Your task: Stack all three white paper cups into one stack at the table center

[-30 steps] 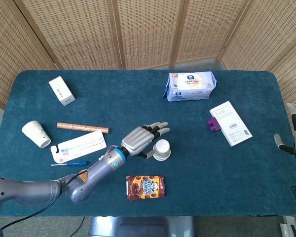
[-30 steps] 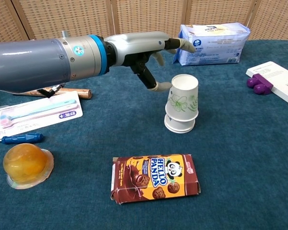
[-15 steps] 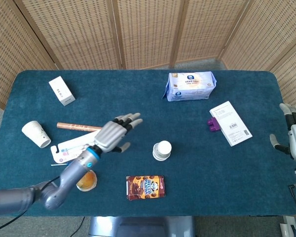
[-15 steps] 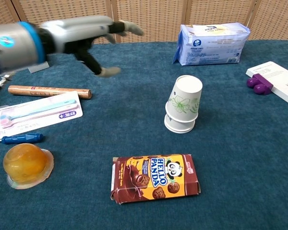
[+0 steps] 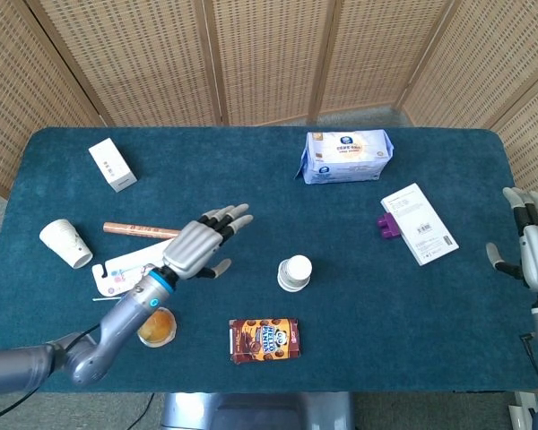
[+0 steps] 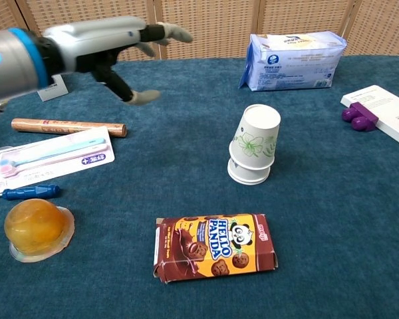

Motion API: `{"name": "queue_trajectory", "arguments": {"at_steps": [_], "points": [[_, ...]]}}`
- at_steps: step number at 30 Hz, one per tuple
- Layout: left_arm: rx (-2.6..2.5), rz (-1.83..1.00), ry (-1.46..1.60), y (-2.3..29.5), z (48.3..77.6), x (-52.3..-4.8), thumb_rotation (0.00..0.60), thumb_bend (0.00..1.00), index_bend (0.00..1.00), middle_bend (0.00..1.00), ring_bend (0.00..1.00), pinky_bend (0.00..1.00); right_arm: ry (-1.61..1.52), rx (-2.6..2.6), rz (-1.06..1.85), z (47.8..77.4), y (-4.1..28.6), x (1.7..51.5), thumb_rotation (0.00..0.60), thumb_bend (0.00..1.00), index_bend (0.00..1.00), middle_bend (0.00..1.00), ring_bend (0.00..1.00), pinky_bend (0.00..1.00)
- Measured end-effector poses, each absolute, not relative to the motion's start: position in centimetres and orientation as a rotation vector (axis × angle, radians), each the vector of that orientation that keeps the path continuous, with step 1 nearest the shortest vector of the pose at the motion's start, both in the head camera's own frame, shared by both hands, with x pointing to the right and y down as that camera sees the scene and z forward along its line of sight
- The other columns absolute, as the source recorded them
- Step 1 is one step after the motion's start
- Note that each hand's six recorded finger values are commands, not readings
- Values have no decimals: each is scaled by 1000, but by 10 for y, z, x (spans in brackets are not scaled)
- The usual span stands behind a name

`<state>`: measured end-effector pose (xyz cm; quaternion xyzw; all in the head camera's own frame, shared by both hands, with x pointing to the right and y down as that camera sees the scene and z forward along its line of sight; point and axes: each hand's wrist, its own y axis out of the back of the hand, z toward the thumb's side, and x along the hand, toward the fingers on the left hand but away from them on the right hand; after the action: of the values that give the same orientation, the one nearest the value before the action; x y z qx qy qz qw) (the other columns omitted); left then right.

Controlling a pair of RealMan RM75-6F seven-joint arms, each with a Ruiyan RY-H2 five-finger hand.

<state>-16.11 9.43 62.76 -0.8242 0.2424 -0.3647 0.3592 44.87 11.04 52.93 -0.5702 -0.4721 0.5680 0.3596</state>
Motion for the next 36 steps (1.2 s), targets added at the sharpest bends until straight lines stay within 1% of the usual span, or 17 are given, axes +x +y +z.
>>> {"name": "queue_trajectory", "arguments": {"at_steps": [10, 16, 25, 36], "points": [[-2202, -856, 611, 88, 645, -90, 600, 463, 28, 0, 0, 130, -1232, -1453, 1473, 522, 115, 456, 600, 392, 0, 105, 0, 504], [-2232, -842, 589, 90, 655, -64, 600, 462, 27, 0, 0, 127, -1239, -1449, 1473, 519, 117, 459, 600, 391, 0, 105, 0, 503], [-2245, -848, 569, 91, 667, -47, 600, 462, 29, 0, 0, 126, -1244, -1447, 1478, 519, 119, 461, 600, 391, 0, 106, 0, 503], [-2207, -909, 518, 98, 676, -63, 600, 463, 1, 0, 0, 120, -1244, -1450, 1477, 520, 118, 460, 600, 391, 0, 105, 0, 503]]}}
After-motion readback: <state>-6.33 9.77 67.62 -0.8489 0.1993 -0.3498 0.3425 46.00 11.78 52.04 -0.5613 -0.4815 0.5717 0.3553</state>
